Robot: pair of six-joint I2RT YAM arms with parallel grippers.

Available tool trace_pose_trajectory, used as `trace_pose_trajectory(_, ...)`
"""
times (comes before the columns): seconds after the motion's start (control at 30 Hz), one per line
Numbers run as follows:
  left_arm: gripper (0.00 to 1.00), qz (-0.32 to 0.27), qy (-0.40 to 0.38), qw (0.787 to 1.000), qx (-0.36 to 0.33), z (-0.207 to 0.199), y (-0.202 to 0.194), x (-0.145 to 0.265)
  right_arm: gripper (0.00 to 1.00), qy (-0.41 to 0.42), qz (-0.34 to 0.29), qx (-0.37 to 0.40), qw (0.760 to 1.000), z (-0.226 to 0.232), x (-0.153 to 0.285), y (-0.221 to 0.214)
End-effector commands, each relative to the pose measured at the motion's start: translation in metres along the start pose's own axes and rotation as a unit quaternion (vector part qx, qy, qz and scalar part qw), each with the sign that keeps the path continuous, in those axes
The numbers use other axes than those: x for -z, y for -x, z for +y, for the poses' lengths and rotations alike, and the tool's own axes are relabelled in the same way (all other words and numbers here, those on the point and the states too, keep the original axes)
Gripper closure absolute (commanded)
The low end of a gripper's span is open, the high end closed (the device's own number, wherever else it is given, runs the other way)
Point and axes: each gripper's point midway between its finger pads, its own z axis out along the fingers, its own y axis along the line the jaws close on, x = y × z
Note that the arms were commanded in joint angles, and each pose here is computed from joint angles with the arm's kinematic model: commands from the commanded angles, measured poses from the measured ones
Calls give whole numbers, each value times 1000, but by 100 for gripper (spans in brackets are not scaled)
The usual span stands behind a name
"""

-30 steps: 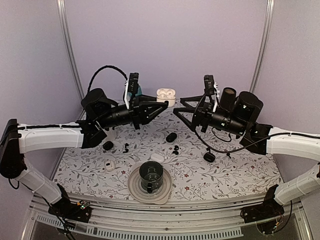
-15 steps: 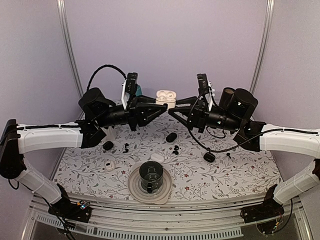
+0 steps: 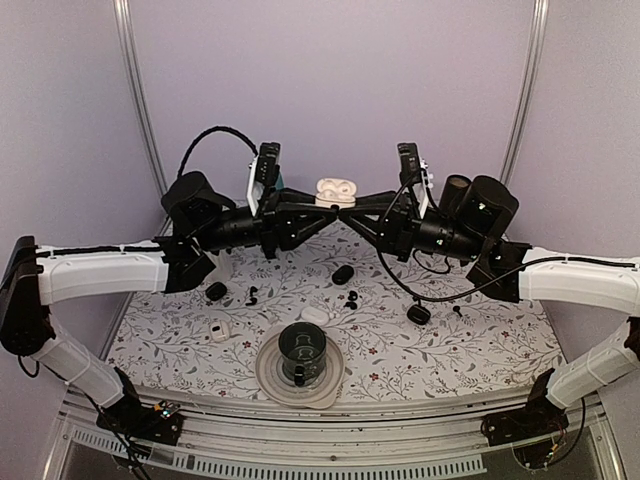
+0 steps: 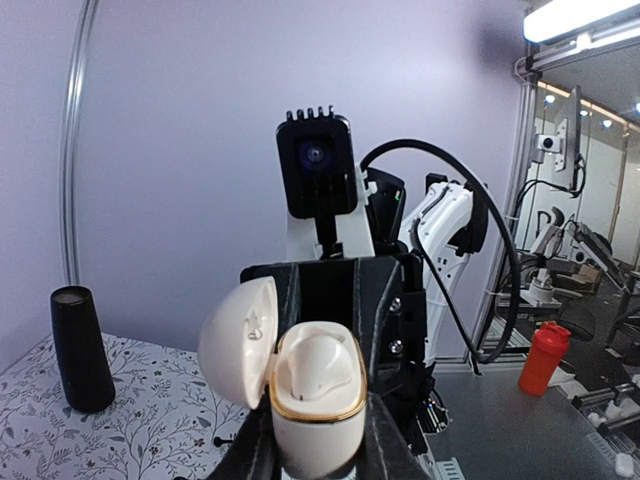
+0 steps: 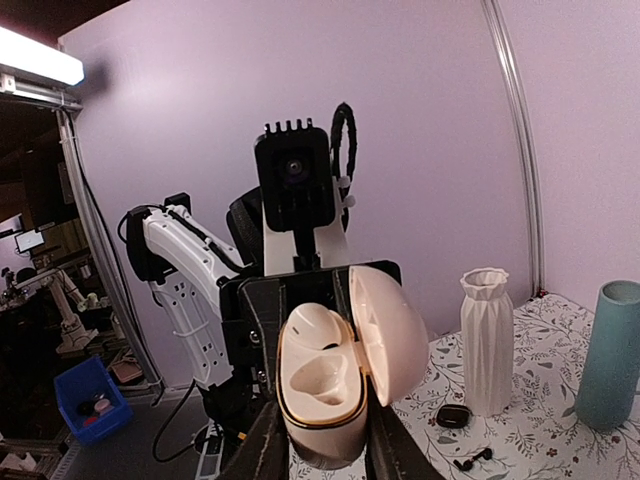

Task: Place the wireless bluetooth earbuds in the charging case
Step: Pass from the left arm to the right

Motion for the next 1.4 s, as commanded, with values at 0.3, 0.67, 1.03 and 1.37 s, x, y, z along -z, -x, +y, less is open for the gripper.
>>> trace_pose_trajectory(0.3, 100, 12, 12, 1000, 10, 15, -3, -7, 95, 13, -16, 8, 1000, 5, -2, 12)
trace_pose_trajectory(0.67, 58, 2, 49, 999, -2, 22, 0, 3, 97, -10, -19, 8, 1000, 0, 5, 10)
trace_pose_trajectory(1.03, 45, 1, 110, 994, -11, 31, -2, 27, 97, -27, -19, 10, 999, -6, 7, 8)
trace_pose_trajectory(1.37, 47, 62, 241, 968, 33, 54, -44, 85, 97, -59, -12, 10, 998, -18, 9, 1)
